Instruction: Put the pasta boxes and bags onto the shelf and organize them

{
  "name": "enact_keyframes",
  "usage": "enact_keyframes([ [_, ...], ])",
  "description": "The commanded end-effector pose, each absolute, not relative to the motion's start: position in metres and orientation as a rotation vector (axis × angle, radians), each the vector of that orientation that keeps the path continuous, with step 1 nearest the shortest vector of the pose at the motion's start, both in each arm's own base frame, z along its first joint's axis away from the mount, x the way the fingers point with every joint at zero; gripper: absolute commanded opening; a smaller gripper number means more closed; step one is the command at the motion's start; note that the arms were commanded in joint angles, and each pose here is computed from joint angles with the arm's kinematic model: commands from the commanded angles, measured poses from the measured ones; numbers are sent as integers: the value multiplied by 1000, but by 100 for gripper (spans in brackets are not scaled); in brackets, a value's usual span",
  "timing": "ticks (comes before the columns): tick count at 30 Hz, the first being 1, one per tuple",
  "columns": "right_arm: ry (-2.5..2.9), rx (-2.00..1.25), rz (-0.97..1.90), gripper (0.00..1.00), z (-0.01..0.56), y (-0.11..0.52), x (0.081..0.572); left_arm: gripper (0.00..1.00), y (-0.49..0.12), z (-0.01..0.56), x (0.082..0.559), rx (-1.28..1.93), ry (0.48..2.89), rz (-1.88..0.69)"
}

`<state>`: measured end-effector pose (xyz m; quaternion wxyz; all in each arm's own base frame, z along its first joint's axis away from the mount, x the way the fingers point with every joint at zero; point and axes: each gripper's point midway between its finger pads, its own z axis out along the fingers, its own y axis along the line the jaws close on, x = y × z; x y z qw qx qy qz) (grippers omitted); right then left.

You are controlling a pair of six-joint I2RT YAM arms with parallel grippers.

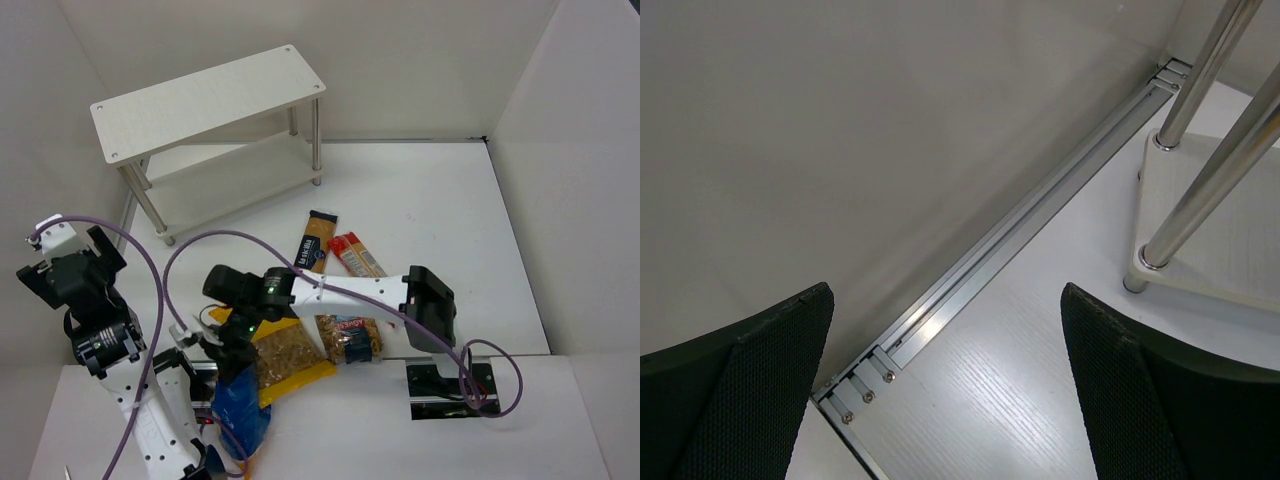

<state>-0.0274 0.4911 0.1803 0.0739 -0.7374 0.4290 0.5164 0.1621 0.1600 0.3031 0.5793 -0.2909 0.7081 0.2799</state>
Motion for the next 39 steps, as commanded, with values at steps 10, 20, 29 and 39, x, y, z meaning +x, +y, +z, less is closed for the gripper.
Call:
enact_keyframes([
  [10, 1518, -1508, 1215, 0, 261, 438, 204, 100, 156, 311, 168, -643, 1621, 619],
  [20, 1678, -1279, 1049, 0, 250, 367, 280, 100, 122, 302, 194, -367, 1731, 459],
  [29, 1818, -1274, 960, 0, 208, 351, 281, 100, 64, 289, 210, 26, 1838, 219],
  [39, 2052, -953, 902, 0, 186, 283, 343, 100, 17, 286, 215, 432, 1840, 29],
])
